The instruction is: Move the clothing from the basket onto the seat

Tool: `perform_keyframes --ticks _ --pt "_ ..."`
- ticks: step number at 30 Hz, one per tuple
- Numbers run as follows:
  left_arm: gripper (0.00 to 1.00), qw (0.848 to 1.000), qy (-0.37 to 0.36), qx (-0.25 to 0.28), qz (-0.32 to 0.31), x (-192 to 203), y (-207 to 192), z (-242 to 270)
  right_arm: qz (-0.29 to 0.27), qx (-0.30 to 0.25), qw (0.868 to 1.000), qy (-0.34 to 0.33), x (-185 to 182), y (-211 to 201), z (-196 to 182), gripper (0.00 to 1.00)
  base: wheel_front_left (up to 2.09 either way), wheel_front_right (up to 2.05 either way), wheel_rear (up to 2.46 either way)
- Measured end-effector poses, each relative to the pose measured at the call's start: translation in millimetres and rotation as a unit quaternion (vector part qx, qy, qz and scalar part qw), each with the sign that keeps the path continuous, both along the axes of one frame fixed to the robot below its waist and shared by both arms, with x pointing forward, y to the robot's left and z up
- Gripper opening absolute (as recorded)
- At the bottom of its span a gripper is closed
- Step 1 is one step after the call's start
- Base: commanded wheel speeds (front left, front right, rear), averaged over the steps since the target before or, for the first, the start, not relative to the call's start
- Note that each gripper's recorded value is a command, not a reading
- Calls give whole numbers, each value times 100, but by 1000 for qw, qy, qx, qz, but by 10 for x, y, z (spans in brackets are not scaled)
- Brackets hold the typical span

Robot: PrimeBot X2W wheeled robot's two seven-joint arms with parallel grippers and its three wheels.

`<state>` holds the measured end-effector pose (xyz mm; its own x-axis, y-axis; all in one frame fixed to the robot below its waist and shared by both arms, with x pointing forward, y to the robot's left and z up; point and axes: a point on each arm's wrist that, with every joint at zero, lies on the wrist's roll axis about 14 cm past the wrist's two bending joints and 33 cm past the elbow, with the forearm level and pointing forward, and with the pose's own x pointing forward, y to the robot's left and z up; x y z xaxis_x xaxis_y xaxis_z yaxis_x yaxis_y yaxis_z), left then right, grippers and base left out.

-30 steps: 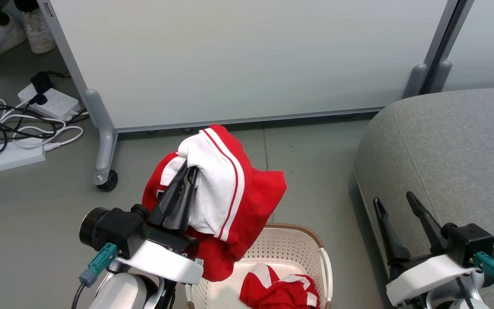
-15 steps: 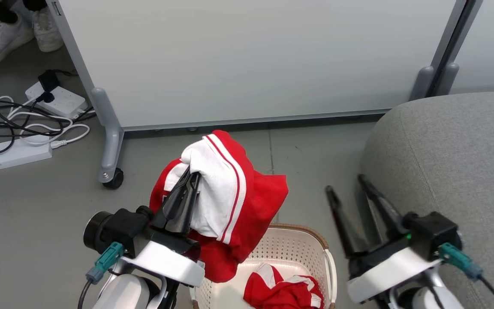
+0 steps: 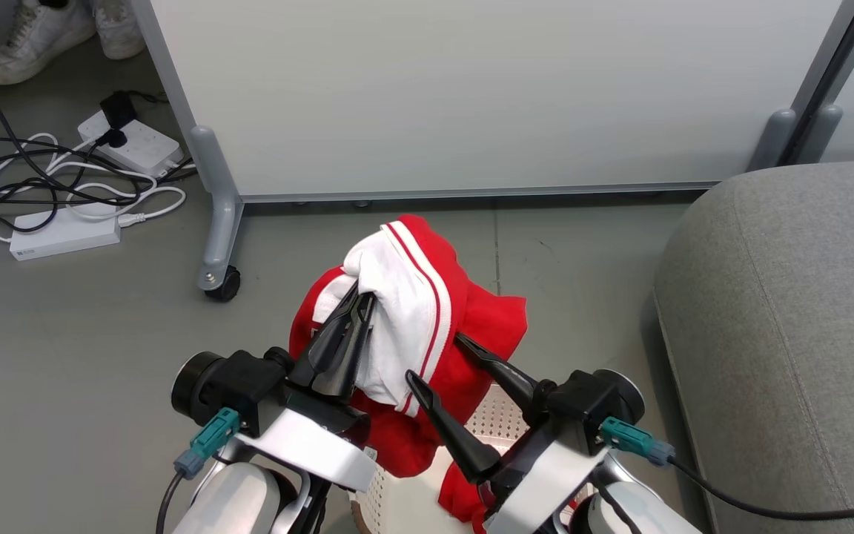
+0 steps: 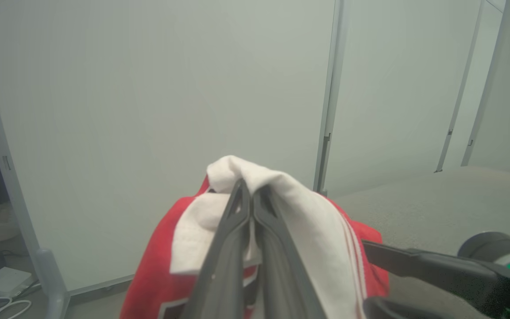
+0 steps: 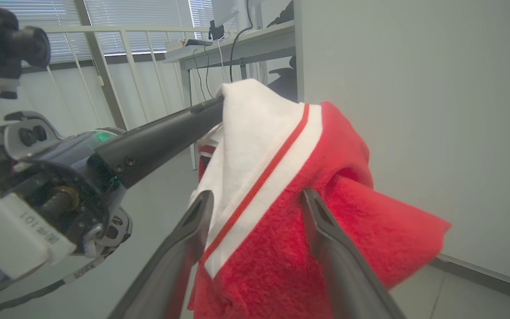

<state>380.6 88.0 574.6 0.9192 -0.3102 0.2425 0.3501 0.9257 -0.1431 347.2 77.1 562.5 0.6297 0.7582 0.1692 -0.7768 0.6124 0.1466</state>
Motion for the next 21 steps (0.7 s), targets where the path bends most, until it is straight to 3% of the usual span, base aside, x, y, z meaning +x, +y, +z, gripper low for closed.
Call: perform_keyframes --ticks 6,7,8,9,18,19,20,21 --pt "0 1000 4 0 -4 -30 -15 -29 30 -26 999 10 25 169 -167 100 0 0 0" --pt "0 1000 4 0 -4 -33 -16 -33 35 -26 999 14 27 193 -187 88 0 0 0" --pt "0 1000 4 0 -4 -34 -14 -33 39 -29 999 16 29 217 -206 38 0 0 0" --pt "0 1000 4 0 -4 -33 -14 -32 43 -29 998 19 32 237 -216 0 0 0 0" --pt "0 1000 1 3 -6 -38 -10 -21 46 -11 998 35 100 267 -209 0 0 0 0" --pt "63 1000 0 4 -7 -37 -12 -12 40 -5 999 35 128 244 -190 0 0 0 0" --pt "100 1000 -3 4 -8 -38 -20 -1 35 -2 999 35 159 219 -171 0 0 0 0" --pt "100 1000 -7 4 -10 -40 -32 18 27 4 999 33 196 183 -140 0 0 0 0"
